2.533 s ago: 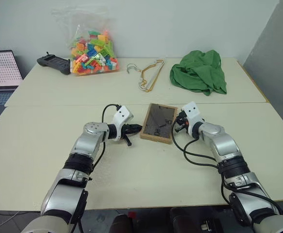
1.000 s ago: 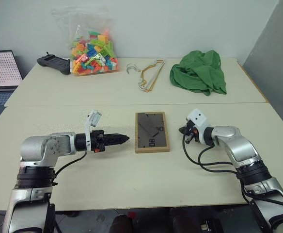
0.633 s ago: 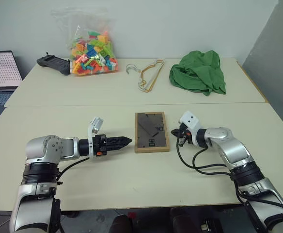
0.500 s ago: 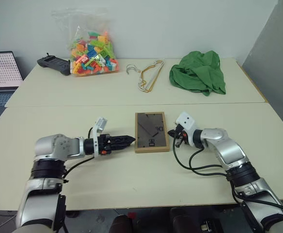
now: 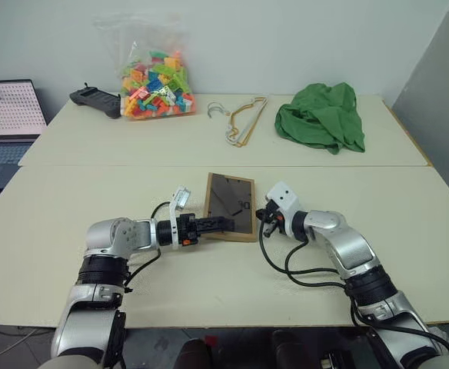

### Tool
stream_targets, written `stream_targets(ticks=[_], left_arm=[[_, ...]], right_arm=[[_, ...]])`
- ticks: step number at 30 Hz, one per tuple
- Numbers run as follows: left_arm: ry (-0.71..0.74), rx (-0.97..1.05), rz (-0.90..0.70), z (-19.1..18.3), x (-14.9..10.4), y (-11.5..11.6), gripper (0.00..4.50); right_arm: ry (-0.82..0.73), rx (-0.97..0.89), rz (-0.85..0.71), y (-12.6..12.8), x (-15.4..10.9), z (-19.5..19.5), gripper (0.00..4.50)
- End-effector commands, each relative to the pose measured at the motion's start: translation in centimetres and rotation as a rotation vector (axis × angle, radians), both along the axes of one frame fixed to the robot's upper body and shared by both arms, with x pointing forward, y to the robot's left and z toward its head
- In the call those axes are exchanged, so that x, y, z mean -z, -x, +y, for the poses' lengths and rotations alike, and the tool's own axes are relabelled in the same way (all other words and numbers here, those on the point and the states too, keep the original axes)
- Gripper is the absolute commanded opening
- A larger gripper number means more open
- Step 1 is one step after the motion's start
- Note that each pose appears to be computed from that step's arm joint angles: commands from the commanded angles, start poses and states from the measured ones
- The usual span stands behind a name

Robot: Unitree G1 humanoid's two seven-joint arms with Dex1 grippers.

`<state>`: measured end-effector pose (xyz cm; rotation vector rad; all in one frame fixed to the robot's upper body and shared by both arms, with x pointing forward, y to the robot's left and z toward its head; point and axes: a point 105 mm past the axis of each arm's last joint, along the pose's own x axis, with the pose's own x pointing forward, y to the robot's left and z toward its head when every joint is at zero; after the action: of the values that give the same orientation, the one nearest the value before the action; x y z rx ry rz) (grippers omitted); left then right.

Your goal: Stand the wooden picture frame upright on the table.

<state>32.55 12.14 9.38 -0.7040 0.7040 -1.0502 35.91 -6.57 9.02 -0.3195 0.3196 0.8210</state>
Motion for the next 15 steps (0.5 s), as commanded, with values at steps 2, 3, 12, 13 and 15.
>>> stream_targets(ticks=[2, 3, 12, 13, 15], left_arm=[[-0.016, -0.049, -0.019, 1.0, -0.6, -0.2, 3.60], [-0.013, -0.049, -0.030, 1.1, -1.0, -0.3, 3.41], [0.065, -0.090, -0.164, 1.5, -5.9, -1.5, 1.33], [0.079, -0.092, -0.180, 1.4, -6.5, -1.6, 1.28], [0.106, -0.101, -0.230, 1.1, -8.2, -2.0, 1.28]], right_arm=[[0.011, 0.038, -0.062, -0.4, -1.2, -1.7, 0.00], [0.014, 0.049, -0.074, -0.6, -1.5, -2.1, 0.00], [-0.105, 0.111, -0.265, -3.4, -8.8, -4.6, 0.00], [-0.143, 0.101, -0.283, -3.5, -10.0, -4.4, 0.00], [-0.209, 0.051, -0.321, -3.5, -12.5, -3.4, 0.00]])
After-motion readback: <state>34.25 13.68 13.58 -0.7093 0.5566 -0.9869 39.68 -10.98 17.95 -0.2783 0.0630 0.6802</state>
